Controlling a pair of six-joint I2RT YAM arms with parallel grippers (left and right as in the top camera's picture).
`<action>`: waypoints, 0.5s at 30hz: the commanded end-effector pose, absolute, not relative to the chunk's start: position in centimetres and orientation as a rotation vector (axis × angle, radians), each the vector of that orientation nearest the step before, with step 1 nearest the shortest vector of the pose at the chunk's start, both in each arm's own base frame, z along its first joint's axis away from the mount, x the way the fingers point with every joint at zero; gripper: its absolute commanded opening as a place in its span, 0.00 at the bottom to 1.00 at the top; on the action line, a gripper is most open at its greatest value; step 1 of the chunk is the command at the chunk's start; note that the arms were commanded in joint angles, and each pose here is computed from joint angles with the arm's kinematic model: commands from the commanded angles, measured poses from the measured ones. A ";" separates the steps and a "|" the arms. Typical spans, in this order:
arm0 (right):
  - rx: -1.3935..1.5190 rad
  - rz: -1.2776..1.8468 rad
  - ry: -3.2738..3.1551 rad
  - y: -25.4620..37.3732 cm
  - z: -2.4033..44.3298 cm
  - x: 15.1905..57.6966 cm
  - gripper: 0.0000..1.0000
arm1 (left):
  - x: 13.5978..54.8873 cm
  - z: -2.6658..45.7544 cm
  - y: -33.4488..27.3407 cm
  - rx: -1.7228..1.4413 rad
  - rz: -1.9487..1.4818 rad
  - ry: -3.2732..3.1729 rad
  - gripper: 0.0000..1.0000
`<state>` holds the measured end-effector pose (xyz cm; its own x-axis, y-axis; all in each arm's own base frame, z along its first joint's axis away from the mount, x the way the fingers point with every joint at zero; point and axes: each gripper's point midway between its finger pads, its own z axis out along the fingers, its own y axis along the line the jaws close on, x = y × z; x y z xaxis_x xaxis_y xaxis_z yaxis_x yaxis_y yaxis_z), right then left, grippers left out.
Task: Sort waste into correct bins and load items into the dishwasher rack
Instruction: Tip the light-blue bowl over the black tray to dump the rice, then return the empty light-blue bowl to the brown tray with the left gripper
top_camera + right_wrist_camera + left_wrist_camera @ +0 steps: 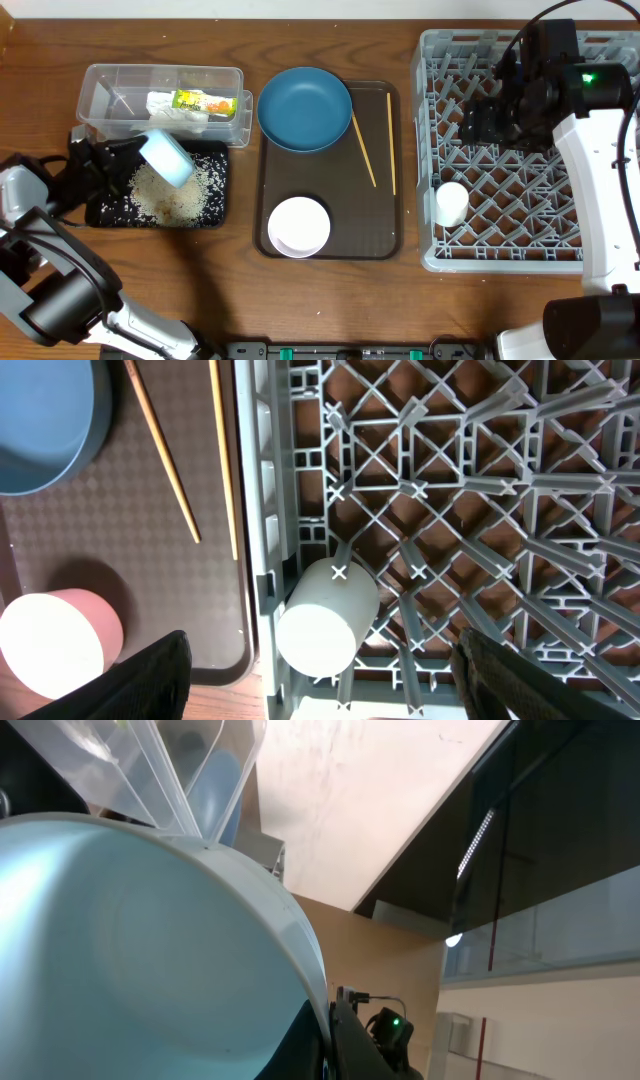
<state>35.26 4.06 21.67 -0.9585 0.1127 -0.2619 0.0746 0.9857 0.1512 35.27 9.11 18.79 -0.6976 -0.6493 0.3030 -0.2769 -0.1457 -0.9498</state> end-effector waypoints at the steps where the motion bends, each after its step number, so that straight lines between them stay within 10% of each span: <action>1: 0.119 0.201 2.850 4.0 21.9 35.4 0.82 | 35.2 20.5 7.2 -0.904 -1.900 1.875 0.06; 15: 0.118 0.202 2.841 4.0 22.0 35.6 0.82 | 33.6 22.5 -14.6 0.147 -1.051 2.535 0.06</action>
<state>35.43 4.07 21.71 -0.9567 0.1128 -0.2684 0.0736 0.9856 0.1521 33.13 -13.09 24.73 -0.9271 -0.1008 -0.3609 0.2667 0.4992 -0.8244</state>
